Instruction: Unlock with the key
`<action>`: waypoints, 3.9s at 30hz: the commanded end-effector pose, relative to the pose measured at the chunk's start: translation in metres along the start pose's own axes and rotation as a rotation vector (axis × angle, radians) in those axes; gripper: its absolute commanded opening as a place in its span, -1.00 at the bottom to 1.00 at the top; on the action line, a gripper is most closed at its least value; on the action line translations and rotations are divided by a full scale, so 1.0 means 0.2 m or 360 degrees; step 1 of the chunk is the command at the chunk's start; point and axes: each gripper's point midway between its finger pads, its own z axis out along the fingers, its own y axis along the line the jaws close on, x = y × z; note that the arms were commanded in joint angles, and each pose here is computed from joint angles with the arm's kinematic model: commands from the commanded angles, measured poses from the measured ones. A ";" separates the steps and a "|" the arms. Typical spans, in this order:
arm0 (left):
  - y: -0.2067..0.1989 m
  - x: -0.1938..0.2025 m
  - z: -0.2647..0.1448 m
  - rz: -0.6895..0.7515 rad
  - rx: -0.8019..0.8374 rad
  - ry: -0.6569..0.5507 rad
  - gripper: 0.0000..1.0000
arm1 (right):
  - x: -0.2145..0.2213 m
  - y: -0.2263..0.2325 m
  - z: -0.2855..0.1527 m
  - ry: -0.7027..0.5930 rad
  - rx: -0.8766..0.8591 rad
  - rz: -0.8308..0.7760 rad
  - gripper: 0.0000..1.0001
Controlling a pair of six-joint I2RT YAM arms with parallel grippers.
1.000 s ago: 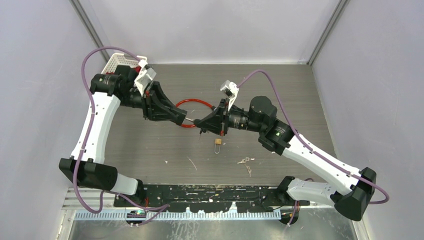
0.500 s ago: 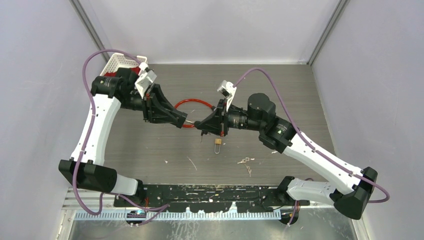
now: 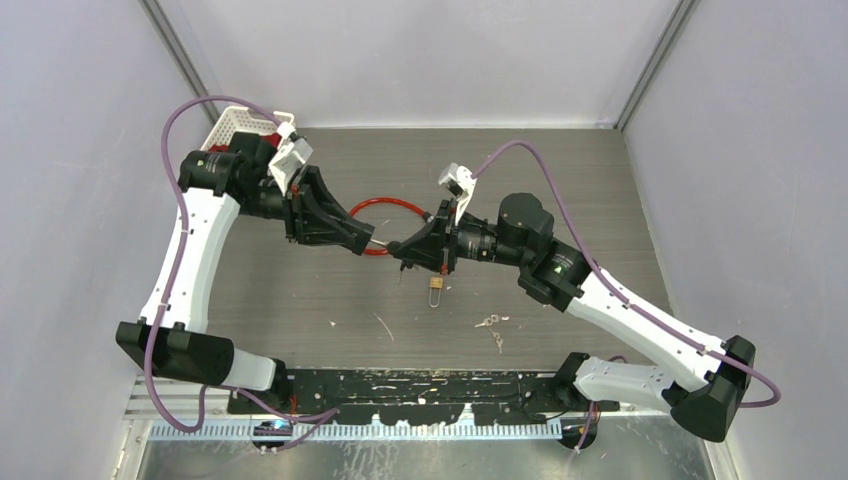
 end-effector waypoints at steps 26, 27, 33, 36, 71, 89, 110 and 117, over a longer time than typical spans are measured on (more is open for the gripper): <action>-0.25 -0.19 0.00 -0.0117 0.0139 -0.0265 -1.00 | -0.10 0.07 -0.03 -0.0314 -0.0121 0.0007 -0.98; -0.25 -0.19 0.00 -0.0120 0.0139 -0.0264 -1.00 | -0.10 0.07 -0.03 -0.0315 -0.0123 0.0010 -0.98; -0.24 -0.18 0.00 -0.0136 0.0138 -0.0265 -1.00 | -0.08 0.05 0.01 -0.0299 -0.0128 0.0027 -0.98; -0.24 -0.18 0.00 -0.0132 0.0136 -0.0266 -1.00 | -0.06 0.04 0.02 -0.0292 -0.0122 0.0026 -0.98; -0.05 -0.20 -0.07 -0.0228 0.0022 -0.0312 -1.00 | -0.02 -0.09 0.04 -0.0214 0.0081 -0.0053 -0.98; 0.50 -0.45 -0.36 -0.0132 -0.0808 -0.0268 -1.00 | -0.08 -0.19 -0.07 -0.0178 0.0269 -0.0086 -0.98; -0.09 -0.29 0.08 -0.0198 -0.0089 -0.0311 -1.00 | -0.13 0.08 -0.19 -0.0031 -0.0199 -0.0160 -0.99; -0.07 -0.29 0.10 -0.0203 -0.0097 -0.0333 -1.00 | -0.15 0.13 -0.24 -0.0066 -0.0222 -0.0183 -0.99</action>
